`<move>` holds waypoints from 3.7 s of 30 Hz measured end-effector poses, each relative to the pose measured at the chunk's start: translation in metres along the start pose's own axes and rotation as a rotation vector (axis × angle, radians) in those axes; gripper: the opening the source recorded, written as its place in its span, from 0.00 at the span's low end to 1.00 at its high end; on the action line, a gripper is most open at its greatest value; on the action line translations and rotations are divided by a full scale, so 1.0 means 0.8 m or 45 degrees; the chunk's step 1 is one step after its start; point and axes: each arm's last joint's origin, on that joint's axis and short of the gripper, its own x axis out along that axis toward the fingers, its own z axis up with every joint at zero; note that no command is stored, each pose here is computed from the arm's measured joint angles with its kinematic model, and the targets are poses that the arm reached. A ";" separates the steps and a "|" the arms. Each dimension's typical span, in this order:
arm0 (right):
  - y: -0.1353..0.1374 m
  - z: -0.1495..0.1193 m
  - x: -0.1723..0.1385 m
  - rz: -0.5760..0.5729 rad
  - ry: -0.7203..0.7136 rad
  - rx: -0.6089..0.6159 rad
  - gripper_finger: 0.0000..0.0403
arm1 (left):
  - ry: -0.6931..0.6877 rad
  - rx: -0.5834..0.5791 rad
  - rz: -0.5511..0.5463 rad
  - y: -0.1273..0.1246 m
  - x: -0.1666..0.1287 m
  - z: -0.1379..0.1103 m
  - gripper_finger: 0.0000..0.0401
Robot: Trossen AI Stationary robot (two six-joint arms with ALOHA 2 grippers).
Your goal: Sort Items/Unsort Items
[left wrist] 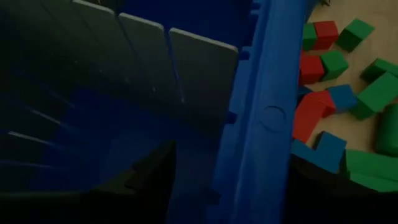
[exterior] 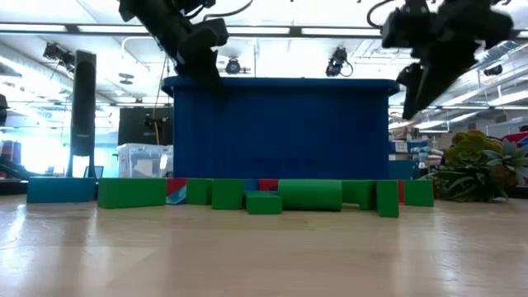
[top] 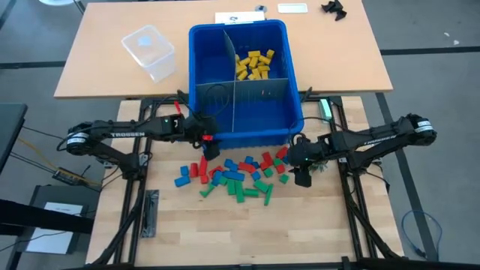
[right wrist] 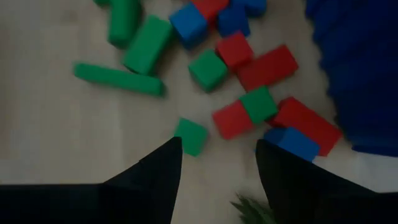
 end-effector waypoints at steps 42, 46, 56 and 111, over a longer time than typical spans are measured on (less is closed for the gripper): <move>-0.045 -0.062 0.084 -0.225 -0.173 0.355 0.31 | -0.058 -0.047 -0.002 0.000 0.001 0.005 0.58; -0.036 -0.040 0.067 -0.181 -0.220 0.293 0.31 | -0.057 -0.047 -0.002 0.000 0.001 0.005 0.58; -0.001 0.055 -0.036 0.107 -0.428 0.079 0.31 | -0.059 -0.049 0.002 0.000 0.000 0.006 0.58; 0.055 0.088 0.138 -0.134 -0.033 -0.342 0.73 | -0.051 -0.104 -0.005 0.000 0.001 0.005 0.58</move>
